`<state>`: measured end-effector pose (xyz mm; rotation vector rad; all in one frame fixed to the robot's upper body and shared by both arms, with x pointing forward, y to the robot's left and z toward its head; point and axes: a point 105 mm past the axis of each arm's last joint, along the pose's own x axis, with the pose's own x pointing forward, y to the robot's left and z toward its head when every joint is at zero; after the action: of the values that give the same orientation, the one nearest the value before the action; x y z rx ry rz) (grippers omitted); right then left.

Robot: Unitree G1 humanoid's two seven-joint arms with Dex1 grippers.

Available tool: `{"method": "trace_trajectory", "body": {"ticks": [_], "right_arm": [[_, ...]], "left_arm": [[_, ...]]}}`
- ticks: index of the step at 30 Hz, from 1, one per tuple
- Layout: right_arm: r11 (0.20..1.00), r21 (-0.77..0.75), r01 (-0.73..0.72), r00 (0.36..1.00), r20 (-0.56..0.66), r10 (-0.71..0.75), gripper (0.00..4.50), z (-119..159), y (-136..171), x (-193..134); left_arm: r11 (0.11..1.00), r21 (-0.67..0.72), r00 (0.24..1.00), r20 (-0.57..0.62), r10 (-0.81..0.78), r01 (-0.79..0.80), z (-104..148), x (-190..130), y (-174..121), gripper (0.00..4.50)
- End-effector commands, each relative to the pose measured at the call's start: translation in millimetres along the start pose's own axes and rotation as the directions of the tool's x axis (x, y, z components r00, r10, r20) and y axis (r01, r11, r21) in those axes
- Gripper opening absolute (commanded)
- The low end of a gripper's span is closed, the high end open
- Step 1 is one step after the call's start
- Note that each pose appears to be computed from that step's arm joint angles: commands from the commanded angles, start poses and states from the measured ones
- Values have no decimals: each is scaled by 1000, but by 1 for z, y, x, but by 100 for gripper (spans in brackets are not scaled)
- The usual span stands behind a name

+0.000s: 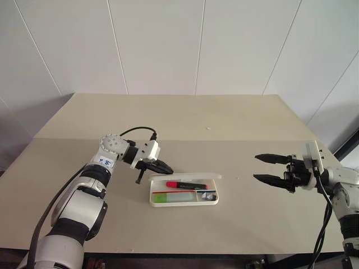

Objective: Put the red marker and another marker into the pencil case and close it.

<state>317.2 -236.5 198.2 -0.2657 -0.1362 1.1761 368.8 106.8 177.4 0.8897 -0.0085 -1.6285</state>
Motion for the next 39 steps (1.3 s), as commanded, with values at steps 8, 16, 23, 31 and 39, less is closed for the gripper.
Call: {"method": "trace_trajectory", "body": {"ticks": [8,16,23,31,39], "right_arm": [[996,-34,-88,996,9,88,450,9,14,-2],[989,-22,-145,989,-7,145,450,6,23,-2],[987,-19,-160,987,-22,159,450,3,21,0],[984,-22,-175,984,-28,175,450,3,18,6],[981,-12,-195,981,-15,195,450,3,22,8]], "left_arm": [[973,117,978,-80,-192,200,-2,5,-22,4],[925,187,935,-195,-295,331,-12,14,-37,4],[864,258,890,-280,-360,432,-19,22,-47,4],[912,273,944,-216,-251,305,-12,24,-32,4],[993,99,973,225,41,-65,25,-2,-3,4]]}}
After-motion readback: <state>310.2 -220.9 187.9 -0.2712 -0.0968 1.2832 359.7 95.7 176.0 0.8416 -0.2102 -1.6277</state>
